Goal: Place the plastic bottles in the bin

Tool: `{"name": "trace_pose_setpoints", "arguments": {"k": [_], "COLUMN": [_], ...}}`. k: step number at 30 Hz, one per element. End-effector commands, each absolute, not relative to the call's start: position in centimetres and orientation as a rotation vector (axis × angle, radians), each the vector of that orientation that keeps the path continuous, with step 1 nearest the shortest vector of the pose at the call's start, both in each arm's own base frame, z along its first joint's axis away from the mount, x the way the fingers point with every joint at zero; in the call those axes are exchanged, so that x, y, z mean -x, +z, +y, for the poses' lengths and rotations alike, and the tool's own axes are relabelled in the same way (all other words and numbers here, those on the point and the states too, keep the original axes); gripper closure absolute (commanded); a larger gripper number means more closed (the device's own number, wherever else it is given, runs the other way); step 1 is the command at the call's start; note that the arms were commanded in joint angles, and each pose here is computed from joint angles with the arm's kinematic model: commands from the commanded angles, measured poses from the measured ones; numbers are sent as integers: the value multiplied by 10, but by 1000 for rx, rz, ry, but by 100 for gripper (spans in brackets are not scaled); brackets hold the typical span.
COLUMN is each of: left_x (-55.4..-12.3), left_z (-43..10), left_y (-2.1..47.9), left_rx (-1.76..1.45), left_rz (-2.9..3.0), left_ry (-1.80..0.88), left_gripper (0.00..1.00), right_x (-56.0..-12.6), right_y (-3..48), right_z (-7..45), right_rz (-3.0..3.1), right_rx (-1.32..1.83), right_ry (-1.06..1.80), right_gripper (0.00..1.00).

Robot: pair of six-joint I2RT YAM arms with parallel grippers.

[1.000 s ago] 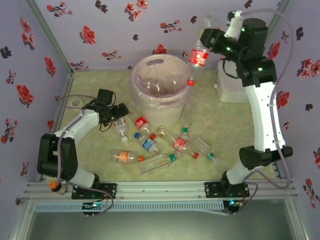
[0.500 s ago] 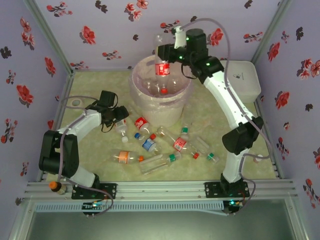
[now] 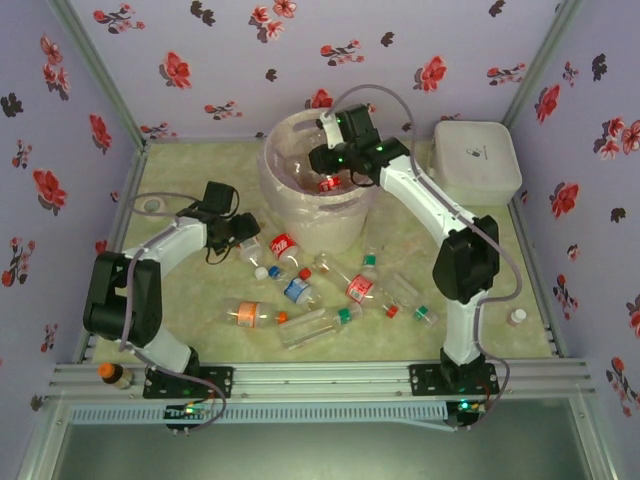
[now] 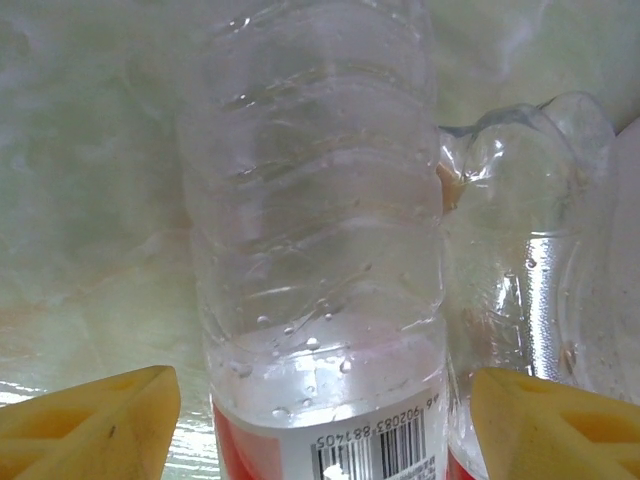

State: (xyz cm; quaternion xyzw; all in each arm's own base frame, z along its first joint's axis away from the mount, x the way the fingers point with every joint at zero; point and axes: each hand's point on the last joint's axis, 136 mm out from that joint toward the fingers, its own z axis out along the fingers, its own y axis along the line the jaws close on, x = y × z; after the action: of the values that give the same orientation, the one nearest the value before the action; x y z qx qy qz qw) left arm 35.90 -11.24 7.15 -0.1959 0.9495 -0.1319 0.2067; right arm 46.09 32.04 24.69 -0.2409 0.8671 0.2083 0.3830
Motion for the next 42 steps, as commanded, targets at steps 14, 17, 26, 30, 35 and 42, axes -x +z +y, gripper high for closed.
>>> {"name": "trace_pose_setpoints", "arguments": {"k": [14, 17, 26, 30, 35, 42], "left_x": [-370, -369, -361, -354, -345, -334], "left_z": [-119, -119, -120, -129, -129, -125], "left_y": [89, 90, 77, 64, 48, 41], "left_rx": [514, 503, 497, 503, 528, 532], "left_rz": [2606, 2611, 2661, 2696, 2718, 2752], "left_ry": [-399, -396, -365, -370, -326, -255], "left_gripper": [1, 0, 0, 1, 12, 37], "right_x": [-441, -432, -393, -382, -371, -362], "right_y": [314, 351, 431, 409, 359, 327], "right_z": [307, 299, 228, 182, 120, 102], "right_rz": [2156, 2106, 1994, 2074, 2204, 2261], "right_rx": [622, 581, 379, 300, 96, -3], "right_ry": [491, 496, 365, 247, 194, 221], "right_gripper": [2, 1, 1, 1, 1, 1]}}
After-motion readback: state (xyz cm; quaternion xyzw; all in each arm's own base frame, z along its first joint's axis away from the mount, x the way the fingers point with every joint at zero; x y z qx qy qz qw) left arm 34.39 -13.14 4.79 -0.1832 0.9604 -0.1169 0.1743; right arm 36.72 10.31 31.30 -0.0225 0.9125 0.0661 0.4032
